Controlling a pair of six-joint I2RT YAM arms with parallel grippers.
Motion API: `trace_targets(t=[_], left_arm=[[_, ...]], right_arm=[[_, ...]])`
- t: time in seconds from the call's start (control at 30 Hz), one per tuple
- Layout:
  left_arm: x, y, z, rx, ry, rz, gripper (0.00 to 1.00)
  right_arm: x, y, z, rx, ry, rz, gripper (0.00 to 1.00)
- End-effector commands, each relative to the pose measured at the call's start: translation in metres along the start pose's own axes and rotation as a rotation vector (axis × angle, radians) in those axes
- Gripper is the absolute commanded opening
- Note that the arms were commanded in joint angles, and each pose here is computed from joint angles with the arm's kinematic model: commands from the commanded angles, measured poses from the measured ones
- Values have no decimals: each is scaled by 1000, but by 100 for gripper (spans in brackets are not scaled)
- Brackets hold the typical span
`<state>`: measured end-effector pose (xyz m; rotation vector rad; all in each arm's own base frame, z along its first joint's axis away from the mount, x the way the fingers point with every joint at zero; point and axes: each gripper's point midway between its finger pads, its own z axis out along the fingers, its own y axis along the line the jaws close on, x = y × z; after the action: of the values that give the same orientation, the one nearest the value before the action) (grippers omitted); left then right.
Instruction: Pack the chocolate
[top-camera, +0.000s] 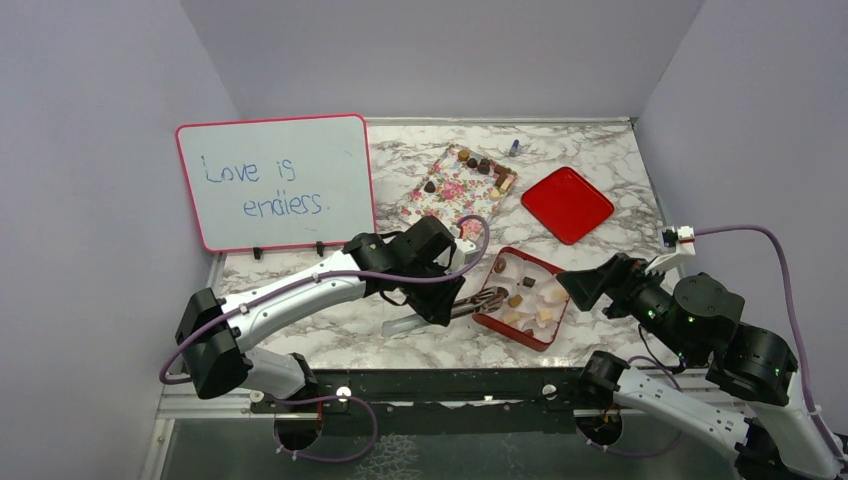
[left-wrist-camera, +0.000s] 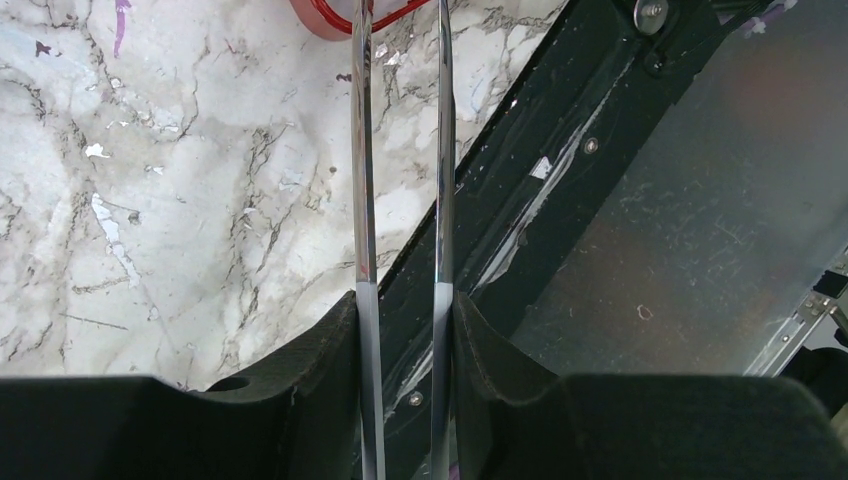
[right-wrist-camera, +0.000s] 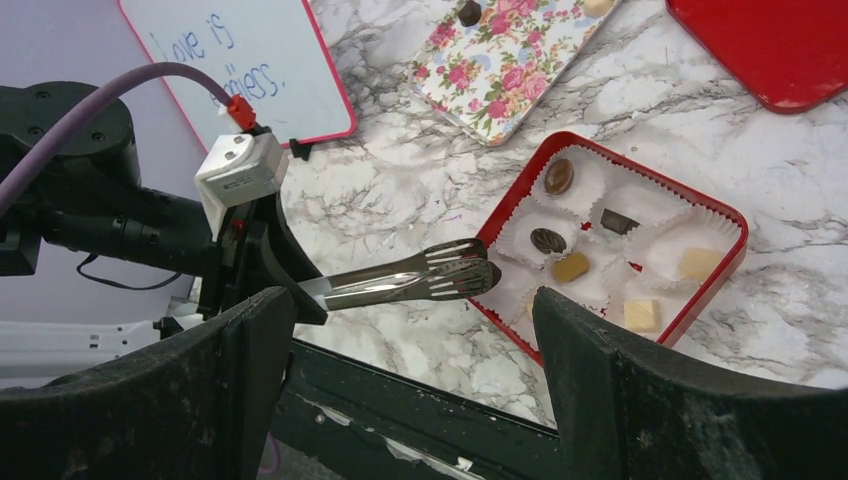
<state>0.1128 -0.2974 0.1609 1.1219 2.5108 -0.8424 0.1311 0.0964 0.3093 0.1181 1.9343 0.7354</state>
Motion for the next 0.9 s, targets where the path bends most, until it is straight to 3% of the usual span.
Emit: trace_targets(t=[0.0, 0.87], left_arm=[[-6, -4, 4, 17, -20, 19, 20], [-9, 4, 19, -5, 3, 27, 28]], right_arm=[[0, 0, 0, 4, -2, 10, 95], [0, -1, -1, 6, 0, 11, 95]])
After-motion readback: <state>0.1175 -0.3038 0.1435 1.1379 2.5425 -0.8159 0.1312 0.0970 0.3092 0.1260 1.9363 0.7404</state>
